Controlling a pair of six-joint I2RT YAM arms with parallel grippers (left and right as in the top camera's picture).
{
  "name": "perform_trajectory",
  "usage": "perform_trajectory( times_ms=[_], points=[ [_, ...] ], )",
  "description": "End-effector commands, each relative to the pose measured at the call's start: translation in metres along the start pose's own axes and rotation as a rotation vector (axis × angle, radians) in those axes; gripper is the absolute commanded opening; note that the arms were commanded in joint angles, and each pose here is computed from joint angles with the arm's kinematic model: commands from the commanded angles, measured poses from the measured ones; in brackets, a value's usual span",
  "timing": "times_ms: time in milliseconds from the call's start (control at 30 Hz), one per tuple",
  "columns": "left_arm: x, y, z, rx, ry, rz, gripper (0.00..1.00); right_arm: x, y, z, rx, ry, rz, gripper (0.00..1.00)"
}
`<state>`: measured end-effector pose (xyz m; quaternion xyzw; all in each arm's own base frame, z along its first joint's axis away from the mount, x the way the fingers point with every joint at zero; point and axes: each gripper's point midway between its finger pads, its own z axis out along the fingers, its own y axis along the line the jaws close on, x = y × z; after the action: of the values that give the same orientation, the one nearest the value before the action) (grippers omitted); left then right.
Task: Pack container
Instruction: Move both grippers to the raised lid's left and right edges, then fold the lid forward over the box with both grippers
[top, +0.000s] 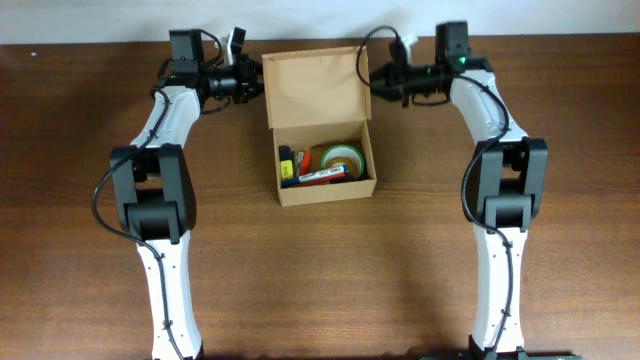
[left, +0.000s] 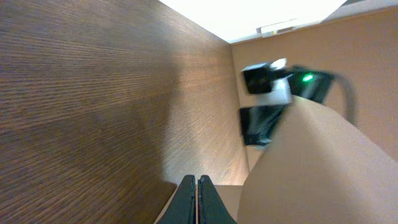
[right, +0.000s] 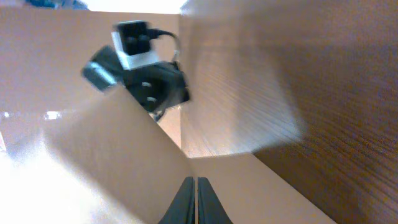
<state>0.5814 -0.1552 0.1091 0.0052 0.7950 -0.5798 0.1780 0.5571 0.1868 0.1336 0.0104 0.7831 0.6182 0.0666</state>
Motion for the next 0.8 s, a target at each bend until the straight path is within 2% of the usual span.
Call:
perform_trajectory(
  times_ms=[0, 267, 567, 767],
  points=[
    [-0.009, -0.035, -0.011, 0.027, -0.010, 0.120, 0.02, -0.002, 0.035, 0.012, -0.020, 0.017, -0.077, 0.04],
    [0.003, -0.048, -0.032, -0.186, -0.004, 0.219, 0.02, -0.002, 0.040, 0.022, 0.162, -0.026, -0.072, 0.04],
    [0.032, -0.073, -0.032, -0.240, 0.082, 0.255, 0.02, 0.021, 0.027, 0.021, 0.372, 0.009, -0.072, 0.04],
    [0.057, -0.084, -0.021, -0.270, 0.159, 0.262, 0.02, 0.032, 0.038, 0.009, 0.469, 0.025, -0.115, 0.04]
  ],
)
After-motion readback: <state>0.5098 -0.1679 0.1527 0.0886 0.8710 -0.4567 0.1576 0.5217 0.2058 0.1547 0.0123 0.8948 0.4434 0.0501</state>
